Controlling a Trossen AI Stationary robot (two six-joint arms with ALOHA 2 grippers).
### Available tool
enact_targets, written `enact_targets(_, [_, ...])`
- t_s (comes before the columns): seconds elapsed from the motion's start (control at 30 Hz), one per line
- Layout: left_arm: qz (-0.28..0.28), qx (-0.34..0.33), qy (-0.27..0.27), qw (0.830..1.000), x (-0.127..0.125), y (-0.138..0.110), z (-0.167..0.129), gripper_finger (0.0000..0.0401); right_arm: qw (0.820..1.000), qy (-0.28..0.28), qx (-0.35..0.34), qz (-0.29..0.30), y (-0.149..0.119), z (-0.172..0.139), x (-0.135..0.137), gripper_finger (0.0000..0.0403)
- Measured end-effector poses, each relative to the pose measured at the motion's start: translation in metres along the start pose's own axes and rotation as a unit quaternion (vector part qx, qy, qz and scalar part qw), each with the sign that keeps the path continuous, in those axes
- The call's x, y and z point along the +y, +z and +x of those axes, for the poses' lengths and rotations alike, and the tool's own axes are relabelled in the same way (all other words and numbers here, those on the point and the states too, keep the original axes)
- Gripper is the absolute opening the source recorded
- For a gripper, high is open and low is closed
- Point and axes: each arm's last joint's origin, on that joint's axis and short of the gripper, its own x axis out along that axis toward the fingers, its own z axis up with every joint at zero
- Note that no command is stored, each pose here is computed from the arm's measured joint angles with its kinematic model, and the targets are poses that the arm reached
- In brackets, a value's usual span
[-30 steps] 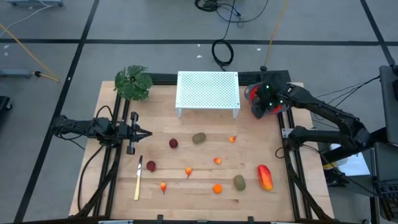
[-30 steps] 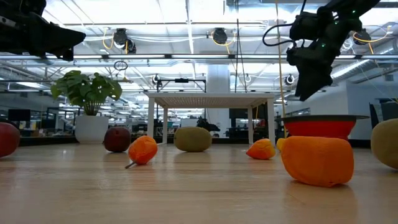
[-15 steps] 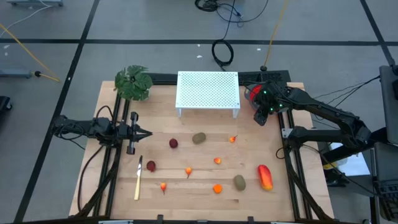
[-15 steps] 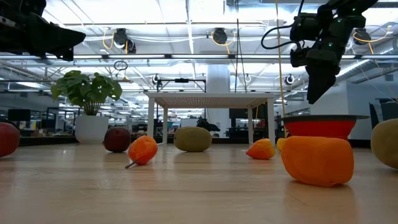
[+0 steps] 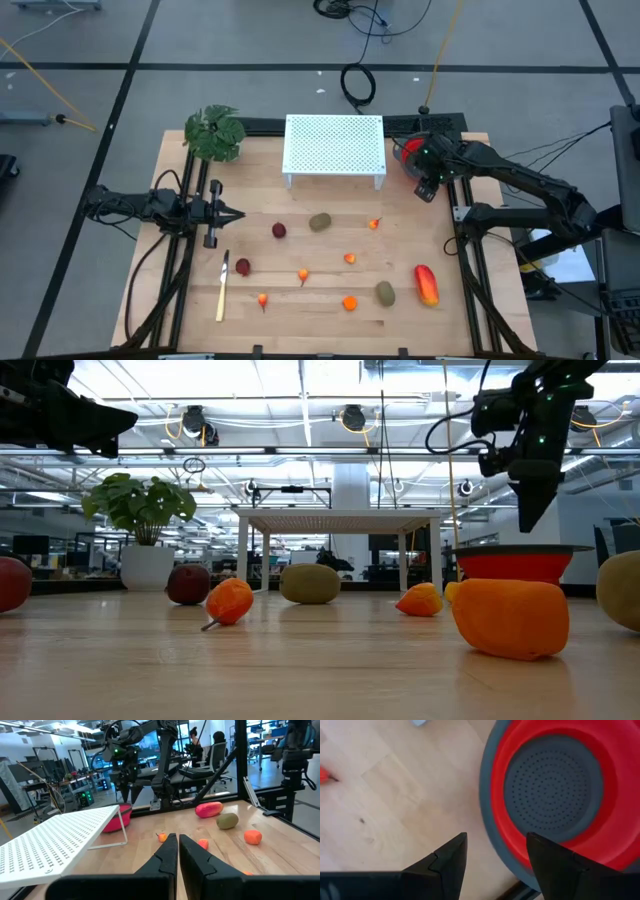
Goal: Pick & Place Fruit
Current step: Put the red strainer bowl on the shelf on the shelf
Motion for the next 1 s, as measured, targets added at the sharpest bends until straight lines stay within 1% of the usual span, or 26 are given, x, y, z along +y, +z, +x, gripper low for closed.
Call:
enact_targets(0.1, [0.0,0.0,0.0,1.0,0.0,0.0,0.0,0.0019,1.0,0.001,0.01,-0.006,0.0,0.007,0.001,0.0196])
enact_targets(0.27, [0.0,0.0,0.0,1.0,0.0,0.0,0.0,0.0019,0.999,-0.001,0.043,-0.014,-0.005,0.028,0.002,0.0196])
enact_targets(0.5, [-0.009,-0.001,0.0,1.0,0.0,0.0,0.0,0.0019,0.997,-0.046,0.067,-0.015,-0.004,0.043,0.001,0.0196])
enact_targets(0.6, [-0.023,-0.001,0.0,1.0,0.0,0.0,0.0,0.0019,0.996,-0.048,0.073,-0.017,-0.003,0.045,0.001,0.0188])
enact_targets(0.7, [-0.04,-0.002,-0.004,0.999,0.0,0.0,0.0,0.0019,0.996,-0.049,0.075,-0.018,-0.003,0.047,0.001,0.0158])
enact_targets(0.8, [-0.044,-0.002,-0.005,0.999,0.0,0.0,0.0,0.0019,0.996,-0.049,0.076,-0.018,-0.003,0.047,0.001,0.011])
enact_targets(0.93, [-0.057,-0.002,-0.005,0.998,0.0,0.0,0.0,0.0019,0.996,-0.05,0.07,-0.024,-0.001,0.047,0.001,0.0035])
enact_targets(1.0, [-0.057,-0.002,-0.005,0.998,0.0,0.0,0.0,0.0019,0.996,-0.059,0.06,-0.023,0.001,0.046,0.0,0.0016])
